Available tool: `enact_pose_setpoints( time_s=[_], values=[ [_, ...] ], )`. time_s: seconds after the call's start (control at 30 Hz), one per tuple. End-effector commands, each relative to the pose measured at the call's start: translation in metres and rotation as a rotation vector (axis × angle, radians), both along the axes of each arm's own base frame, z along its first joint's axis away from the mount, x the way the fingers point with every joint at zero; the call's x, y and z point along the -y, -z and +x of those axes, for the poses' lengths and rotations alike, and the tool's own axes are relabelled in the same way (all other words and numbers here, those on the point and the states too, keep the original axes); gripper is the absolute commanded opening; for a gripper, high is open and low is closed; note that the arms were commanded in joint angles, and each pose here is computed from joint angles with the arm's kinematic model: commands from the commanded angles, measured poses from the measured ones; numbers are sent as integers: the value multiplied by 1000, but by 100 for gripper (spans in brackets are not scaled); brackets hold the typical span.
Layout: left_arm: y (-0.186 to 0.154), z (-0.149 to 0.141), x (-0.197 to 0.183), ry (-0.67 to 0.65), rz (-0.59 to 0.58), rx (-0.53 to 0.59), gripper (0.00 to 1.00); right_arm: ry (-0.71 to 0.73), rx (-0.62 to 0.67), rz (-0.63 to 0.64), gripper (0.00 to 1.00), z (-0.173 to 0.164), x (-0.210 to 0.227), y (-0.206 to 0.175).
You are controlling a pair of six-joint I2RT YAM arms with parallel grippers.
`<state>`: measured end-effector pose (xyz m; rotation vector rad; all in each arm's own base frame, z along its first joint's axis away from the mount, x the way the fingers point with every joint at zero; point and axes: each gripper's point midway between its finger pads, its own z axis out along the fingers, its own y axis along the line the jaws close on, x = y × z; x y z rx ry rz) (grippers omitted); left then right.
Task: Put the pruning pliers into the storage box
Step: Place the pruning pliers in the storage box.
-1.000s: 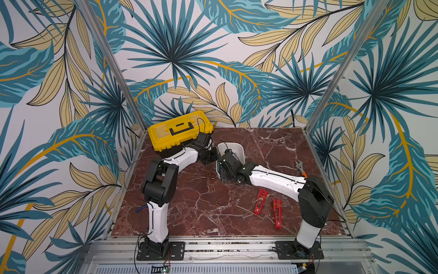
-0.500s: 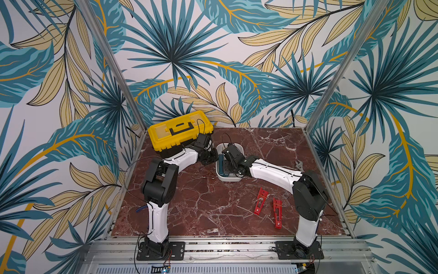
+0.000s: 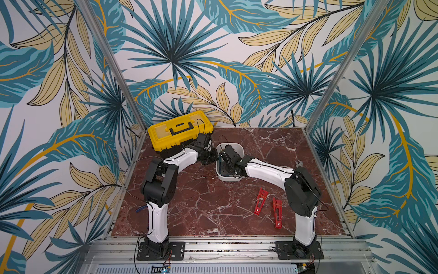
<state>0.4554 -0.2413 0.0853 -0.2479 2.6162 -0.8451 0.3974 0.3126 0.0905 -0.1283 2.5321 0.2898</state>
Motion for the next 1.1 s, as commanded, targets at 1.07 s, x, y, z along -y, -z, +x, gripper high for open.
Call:
enact_pose_setpoints(
  time_s=[1.07],
  values=[
    [-36,15,19,34,-107,112,0,-2,-15,31,0,11,-20,19]
  ],
)
